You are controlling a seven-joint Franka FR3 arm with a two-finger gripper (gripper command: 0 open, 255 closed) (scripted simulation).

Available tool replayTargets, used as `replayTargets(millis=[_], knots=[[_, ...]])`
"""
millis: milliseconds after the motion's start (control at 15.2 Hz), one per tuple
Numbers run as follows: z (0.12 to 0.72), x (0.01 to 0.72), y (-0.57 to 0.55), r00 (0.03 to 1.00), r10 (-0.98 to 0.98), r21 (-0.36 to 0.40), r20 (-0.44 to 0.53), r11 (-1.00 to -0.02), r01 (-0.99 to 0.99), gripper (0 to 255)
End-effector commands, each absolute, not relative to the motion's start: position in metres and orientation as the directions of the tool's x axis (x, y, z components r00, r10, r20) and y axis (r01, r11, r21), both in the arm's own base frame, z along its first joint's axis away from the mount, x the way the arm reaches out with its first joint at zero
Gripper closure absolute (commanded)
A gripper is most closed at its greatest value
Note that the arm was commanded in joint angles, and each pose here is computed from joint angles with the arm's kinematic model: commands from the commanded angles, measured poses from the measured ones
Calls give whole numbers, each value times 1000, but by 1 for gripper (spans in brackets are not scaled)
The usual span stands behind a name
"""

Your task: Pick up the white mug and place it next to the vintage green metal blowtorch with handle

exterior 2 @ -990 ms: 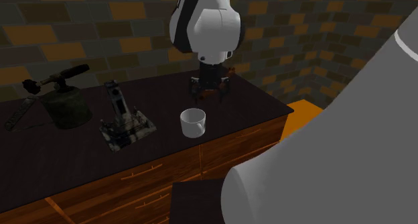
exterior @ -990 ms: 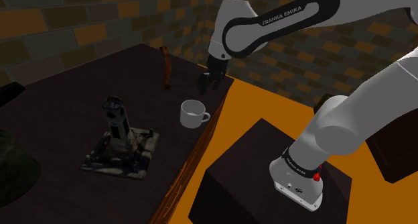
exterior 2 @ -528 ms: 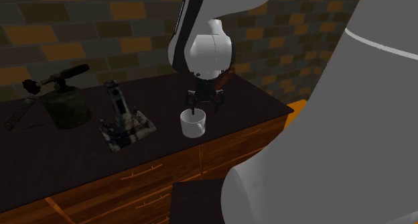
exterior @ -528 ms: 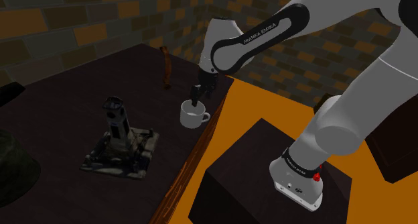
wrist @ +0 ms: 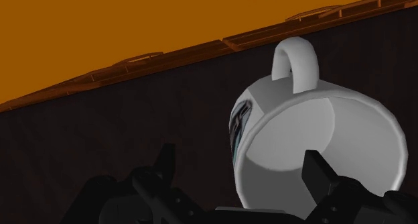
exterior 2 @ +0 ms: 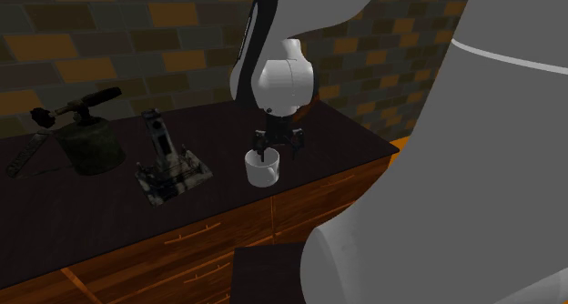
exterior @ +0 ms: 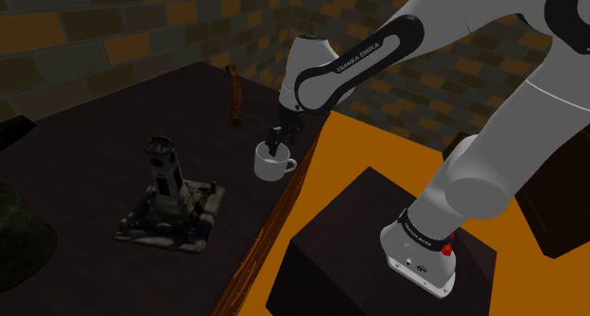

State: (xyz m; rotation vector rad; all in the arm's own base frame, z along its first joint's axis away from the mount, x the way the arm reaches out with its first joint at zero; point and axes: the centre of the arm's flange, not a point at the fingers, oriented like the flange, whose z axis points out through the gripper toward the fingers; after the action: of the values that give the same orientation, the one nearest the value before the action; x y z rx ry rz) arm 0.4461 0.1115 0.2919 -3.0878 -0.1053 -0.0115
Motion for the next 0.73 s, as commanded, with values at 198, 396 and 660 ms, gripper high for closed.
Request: replayTargets(millis=[198, 396, 660], knots=[[292, 446, 111, 998, 68, -52, 9, -996, 68, 255], [292, 446, 111, 998, 68, -52, 9, -996, 68, 255], [292, 446, 111, 998, 68, -52, 9, -996, 68, 255]])
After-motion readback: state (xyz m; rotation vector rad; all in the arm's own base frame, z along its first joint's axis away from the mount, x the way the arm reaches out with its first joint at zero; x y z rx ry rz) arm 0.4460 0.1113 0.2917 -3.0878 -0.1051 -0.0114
